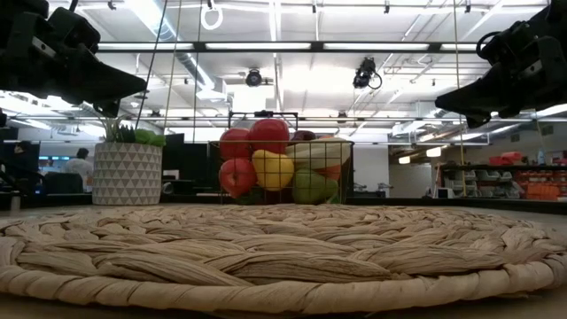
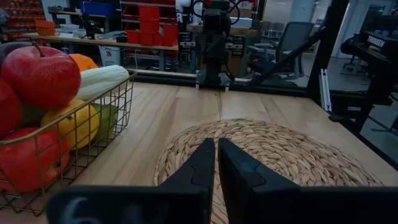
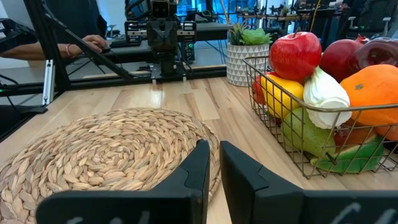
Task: Build produce basket
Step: Return to Home Position
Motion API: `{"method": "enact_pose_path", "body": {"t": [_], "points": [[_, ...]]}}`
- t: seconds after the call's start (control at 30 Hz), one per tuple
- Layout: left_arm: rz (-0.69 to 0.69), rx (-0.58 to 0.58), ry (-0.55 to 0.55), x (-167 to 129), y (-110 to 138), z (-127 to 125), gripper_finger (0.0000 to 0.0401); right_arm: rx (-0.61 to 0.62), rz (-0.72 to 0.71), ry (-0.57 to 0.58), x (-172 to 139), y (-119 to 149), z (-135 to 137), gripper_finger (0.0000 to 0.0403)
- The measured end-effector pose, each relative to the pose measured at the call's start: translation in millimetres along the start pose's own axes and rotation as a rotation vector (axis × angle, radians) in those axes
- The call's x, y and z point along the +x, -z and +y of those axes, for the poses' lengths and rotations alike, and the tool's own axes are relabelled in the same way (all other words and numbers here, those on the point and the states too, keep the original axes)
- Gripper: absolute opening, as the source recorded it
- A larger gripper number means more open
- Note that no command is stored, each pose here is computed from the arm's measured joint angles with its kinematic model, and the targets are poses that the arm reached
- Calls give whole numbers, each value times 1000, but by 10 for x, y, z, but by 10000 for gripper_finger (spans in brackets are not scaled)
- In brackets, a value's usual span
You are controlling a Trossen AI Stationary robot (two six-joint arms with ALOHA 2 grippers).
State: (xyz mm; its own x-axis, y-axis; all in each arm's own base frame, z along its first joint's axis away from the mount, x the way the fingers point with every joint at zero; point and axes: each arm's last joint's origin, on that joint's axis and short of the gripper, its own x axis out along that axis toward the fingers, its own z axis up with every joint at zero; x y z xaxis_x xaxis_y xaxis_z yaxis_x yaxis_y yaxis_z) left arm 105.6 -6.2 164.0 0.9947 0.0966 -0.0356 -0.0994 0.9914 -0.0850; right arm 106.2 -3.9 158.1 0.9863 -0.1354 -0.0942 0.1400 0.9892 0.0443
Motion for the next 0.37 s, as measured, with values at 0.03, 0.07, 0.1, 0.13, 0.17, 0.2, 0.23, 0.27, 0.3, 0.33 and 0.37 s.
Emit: {"method": "enact_pose_path", "body": {"t": [0.03, 0.07, 0.1, 0.13, 0.17, 0.2, 0.23, 0.27, 0.3, 0.33, 0.37], "points": [[0, 0, 0, 0, 0, 0, 27, 0, 0, 0, 0, 0, 0, 45], [0, 0, 0, 0, 0, 0, 28, 0, 0, 0, 0, 0, 0, 45], [0, 0, 0, 0, 1, 0, 30, 0, 0, 0, 0, 0, 0, 45], [0, 0, 0, 0, 0, 0, 31, 0, 0, 0, 0, 0, 0, 45], [0, 0, -1, 0, 1, 0, 32, 0, 1, 0, 0, 1, 0, 45], [0, 0, 0, 0, 1, 0, 33, 0, 0, 0, 0, 0, 0, 45], [0, 0, 0, 0, 1, 0, 34, 0, 0, 0, 0, 0, 0, 45], [1, 0, 0, 0, 2, 0, 33, 0, 1, 0, 0, 1, 0, 45], [0, 0, 0, 0, 0, 0, 33, 0, 0, 0, 0, 0, 0, 45], [0, 0, 0, 0, 0, 0, 32, 0, 1, 0, 0, 1, 0, 45], [0, 0, 0, 0, 1, 0, 30, 0, 0, 0, 0, 0, 0, 45]]}}
